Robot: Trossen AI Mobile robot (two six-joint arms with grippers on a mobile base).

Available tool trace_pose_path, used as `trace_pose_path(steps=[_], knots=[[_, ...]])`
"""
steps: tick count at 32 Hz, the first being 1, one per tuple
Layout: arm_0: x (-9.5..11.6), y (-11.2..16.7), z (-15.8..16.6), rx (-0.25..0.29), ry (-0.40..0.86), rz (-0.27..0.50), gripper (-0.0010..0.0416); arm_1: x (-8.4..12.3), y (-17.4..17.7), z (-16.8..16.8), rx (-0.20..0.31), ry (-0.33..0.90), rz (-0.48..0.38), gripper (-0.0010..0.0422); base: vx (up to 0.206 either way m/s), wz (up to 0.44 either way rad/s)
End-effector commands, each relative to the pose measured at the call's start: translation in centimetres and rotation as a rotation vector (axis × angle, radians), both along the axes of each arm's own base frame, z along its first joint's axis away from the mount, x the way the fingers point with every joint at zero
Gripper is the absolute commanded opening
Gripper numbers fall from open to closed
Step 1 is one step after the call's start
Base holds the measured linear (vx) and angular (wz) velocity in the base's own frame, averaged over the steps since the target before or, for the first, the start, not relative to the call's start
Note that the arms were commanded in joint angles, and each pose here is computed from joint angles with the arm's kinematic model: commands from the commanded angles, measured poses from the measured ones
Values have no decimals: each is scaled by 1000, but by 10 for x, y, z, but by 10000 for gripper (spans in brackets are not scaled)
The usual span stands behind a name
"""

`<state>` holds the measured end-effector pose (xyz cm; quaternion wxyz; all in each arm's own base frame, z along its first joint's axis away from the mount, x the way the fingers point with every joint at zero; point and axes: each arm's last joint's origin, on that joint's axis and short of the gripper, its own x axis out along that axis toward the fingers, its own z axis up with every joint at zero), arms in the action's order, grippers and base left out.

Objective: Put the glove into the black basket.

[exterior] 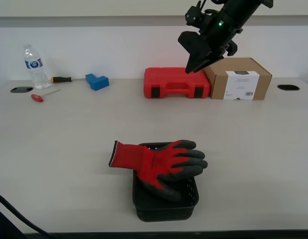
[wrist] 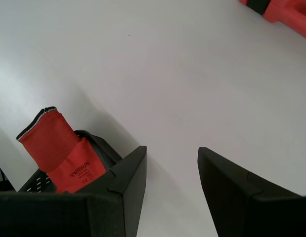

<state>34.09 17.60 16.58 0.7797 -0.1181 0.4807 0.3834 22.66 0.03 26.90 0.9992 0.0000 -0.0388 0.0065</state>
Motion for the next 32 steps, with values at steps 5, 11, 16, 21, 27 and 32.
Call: trace_pose_path(steps=[5, 11, 16, 21, 27, 32], knots=[[0, 0, 0, 1, -1, 1, 143, 0, 0, 1, 0, -6, -1, 0, 0, 0], [0, 0, 0, 1, -1, 1, 143, 0, 0, 1, 0, -6, -1, 0, 0, 0], [0, 0, 0, 0, -1, 1, 142, 0, 0, 1, 0, -6, -1, 0, 0, 0], [0, 0, 0, 1, -2, 1, 143, 0, 0, 1, 0, -6, -1, 0, 0, 0], [0, 0, 0, 0, -1, 1, 143, 0, 0, 1, 0, -6, -1, 0, 0, 0], [0, 0, 0, 0, -1, 1, 142, 0, 0, 1, 0, -5, -2, 0, 0, 0]])
